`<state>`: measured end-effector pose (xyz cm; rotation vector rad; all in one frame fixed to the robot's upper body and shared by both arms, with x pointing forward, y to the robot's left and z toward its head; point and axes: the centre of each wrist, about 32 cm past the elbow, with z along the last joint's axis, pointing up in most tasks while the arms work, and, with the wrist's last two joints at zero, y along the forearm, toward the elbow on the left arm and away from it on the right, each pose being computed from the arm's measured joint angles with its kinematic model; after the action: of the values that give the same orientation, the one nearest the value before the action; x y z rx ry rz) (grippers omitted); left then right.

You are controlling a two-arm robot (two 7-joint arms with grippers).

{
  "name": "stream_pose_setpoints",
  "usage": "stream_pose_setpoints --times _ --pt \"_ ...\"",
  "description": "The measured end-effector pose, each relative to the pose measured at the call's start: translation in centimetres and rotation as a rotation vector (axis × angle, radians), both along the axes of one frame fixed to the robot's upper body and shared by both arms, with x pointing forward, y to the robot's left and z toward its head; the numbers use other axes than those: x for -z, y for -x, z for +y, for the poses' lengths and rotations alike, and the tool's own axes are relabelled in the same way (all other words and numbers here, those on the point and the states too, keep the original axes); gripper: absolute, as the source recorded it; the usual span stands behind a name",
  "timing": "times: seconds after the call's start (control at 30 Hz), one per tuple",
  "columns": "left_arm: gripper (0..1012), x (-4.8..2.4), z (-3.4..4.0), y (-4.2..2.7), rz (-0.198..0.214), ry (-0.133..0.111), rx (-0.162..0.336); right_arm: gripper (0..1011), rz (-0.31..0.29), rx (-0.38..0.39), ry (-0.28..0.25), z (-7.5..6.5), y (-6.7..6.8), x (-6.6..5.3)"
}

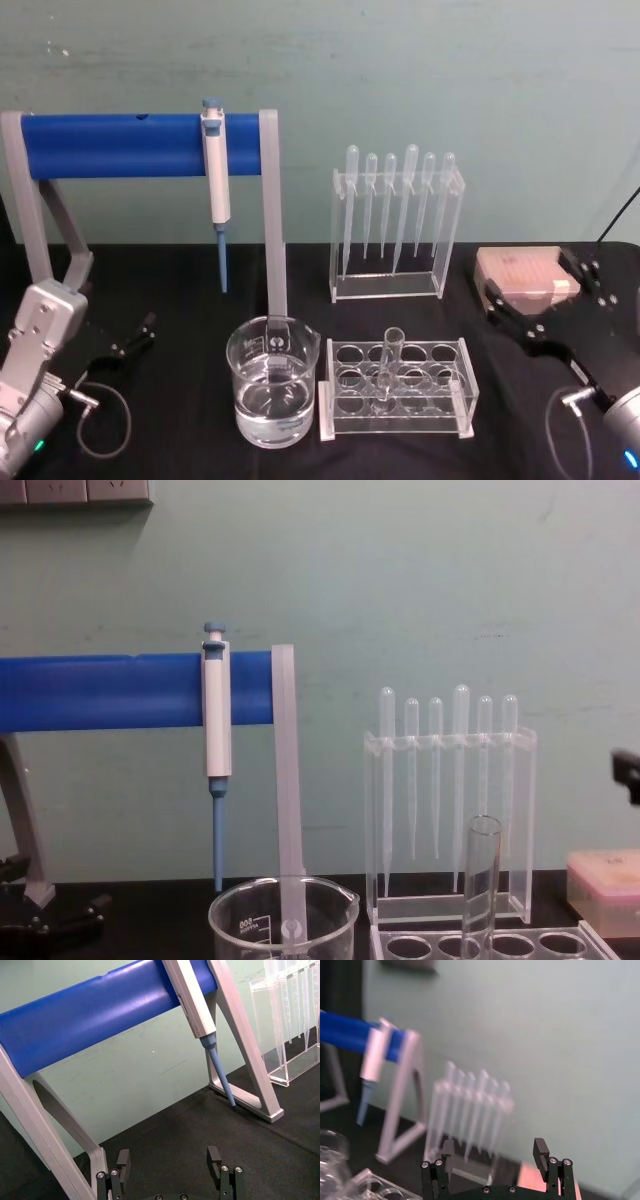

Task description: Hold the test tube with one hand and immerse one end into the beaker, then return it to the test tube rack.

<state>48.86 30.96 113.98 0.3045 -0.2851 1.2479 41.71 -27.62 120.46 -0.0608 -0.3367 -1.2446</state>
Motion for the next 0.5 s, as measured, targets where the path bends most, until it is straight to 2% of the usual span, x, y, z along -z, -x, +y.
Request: stream_pose_setpoints --times 0.03,0.17,0.37,0.5 --pt "1000 0.00 0.00 0.00 0.000 0.000 0.000 1002 0.042 0.031 -0.024 -0.2 -0.2 0.5" --pt "1000 0.00 0.00 0.00 0.000 0.000 0.000 1002 0.113 0.068 -0.066 -0.8 -1.2 1.4" --pt "1000 0.00 0.00 0.00 0.000 0.000 0.000 1002 0.187 0.056 -0.111 -1.7 -3.2 2.6" --pt "1000 0.00 0.00 0.00 0.000 0.000 0.000 1002 0.215 0.030 -0.124 -1.9 -4.5 3.0"
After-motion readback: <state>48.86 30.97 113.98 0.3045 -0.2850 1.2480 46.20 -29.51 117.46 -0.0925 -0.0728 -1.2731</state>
